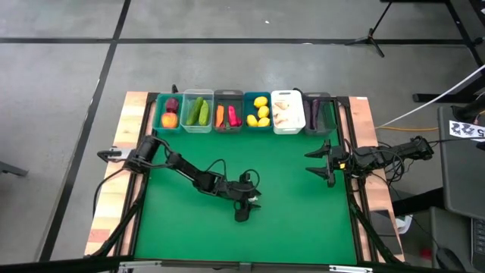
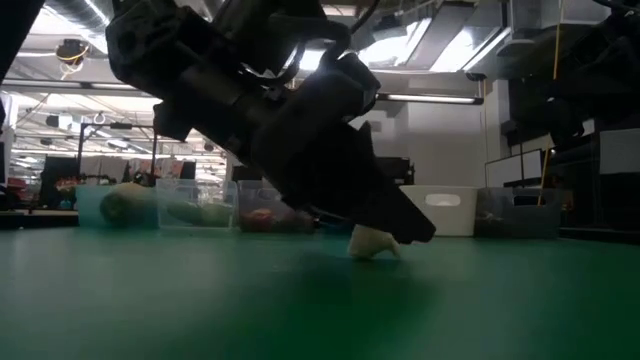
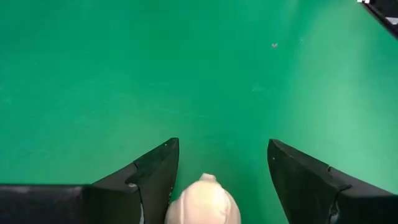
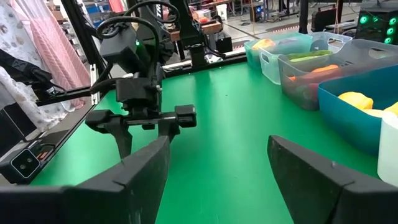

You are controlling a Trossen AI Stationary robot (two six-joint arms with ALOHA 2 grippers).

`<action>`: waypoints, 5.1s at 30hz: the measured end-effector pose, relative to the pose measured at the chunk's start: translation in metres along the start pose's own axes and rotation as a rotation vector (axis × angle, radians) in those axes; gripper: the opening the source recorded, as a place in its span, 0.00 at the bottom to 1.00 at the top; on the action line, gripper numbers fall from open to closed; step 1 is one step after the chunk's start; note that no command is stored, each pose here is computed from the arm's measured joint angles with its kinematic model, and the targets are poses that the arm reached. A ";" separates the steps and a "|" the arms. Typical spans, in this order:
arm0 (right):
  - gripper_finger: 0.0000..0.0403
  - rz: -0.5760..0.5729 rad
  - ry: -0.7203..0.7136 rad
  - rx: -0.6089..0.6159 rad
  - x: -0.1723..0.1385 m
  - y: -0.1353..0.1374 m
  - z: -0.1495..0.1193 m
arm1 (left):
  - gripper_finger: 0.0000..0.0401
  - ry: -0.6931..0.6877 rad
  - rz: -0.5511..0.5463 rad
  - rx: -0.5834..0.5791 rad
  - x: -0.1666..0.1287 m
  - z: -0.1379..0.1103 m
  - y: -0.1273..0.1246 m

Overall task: Sort produce into baskets
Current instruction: Put the garlic into the white bin, then return to Home Position

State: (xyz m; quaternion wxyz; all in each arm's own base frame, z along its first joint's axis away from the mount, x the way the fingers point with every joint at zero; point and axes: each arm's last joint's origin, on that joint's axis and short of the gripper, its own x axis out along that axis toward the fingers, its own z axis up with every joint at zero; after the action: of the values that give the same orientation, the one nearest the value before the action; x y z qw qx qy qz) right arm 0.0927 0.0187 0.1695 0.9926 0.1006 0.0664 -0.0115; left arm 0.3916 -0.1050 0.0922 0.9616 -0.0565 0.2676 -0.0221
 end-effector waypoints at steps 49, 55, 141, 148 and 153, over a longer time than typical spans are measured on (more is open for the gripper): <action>0.67 0.000 0.001 0.014 0.000 0.000 0.000 | 0.37 0.070 0.111 0.015 0.001 -0.014 -0.002; 0.67 0.000 0.001 0.014 0.000 0.000 0.000 | 0.32 0.024 0.101 -0.002 -0.001 -0.006 0.001; 0.67 0.174 -0.187 0.029 -0.014 0.008 0.035 | 0.74 -0.473 0.304 -0.023 -0.242 0.190 0.094; 0.67 0.128 -0.226 -0.034 -0.020 0.008 0.048 | 0.74 -0.554 0.339 -0.175 -0.295 0.086 0.067; 0.67 0.045 -0.239 -0.046 -0.021 0.006 0.050 | 0.74 -0.624 0.300 -0.263 -0.306 0.028 0.056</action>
State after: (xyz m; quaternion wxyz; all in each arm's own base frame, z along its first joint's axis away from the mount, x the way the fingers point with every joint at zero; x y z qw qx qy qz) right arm 0.0785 0.0145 0.2220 0.9956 0.0770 -0.0542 0.0004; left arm 0.1450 -0.0244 0.2654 0.9740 -0.1440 -0.0328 0.1718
